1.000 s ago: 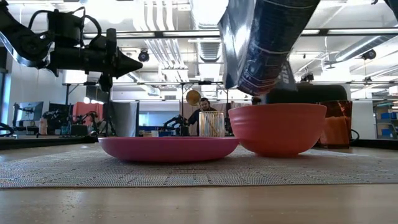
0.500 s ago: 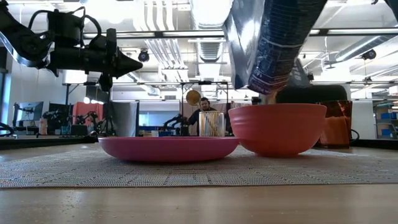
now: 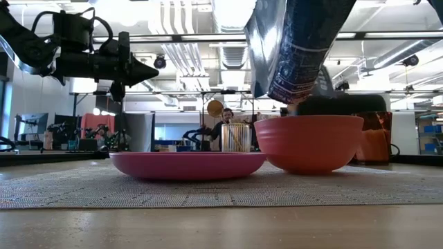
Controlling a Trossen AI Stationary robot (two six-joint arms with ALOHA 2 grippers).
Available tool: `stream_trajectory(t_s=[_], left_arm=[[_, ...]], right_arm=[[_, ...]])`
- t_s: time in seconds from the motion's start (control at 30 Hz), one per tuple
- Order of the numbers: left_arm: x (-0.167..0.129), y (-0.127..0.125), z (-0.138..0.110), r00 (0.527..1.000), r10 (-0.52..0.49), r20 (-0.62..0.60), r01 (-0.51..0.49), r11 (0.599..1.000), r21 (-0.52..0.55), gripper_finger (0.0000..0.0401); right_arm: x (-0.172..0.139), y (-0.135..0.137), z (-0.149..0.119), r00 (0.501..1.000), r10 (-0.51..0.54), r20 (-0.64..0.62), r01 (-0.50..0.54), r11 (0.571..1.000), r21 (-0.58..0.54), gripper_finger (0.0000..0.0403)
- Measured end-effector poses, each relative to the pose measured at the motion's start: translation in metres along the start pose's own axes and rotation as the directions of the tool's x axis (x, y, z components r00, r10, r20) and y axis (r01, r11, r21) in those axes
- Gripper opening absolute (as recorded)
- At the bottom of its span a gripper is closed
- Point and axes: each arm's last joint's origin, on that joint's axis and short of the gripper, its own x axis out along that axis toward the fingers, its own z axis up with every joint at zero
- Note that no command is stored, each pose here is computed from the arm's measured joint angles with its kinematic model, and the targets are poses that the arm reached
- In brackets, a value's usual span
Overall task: Arrange a breakfast setting
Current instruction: Pour the cereal from the blue cereal box into the orange bowl on the gray table mat
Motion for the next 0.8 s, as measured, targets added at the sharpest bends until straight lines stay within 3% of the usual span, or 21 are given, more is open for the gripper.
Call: stream_trajectory(t_s=[0.43,0.63,0.8], left_arm=[[0.0,0.0,0.0,1.0,0.0,0.0,0.0,1.0,0.0,0.0],[0.0,0.0,0.0,1.0,0.001,-0.002,-0.001,1.0,-0.001,0.0],[0.0,0.0,0.0,1.0,0.001,-0.001,-0.001,1.0,0.0,0.0]], right_arm=[[-0.006,-0.003,-0.002,0.999,0.016,0.043,-0.016,1.0,-0.016,0.0106],[-0.008,-0.004,-0.001,0.994,0.027,0.104,-0.016,0.995,-0.098,0.0106],[-0.013,-0.009,-0.008,0.995,0.039,0.092,-0.034,0.998,-0.057,0.0106]])
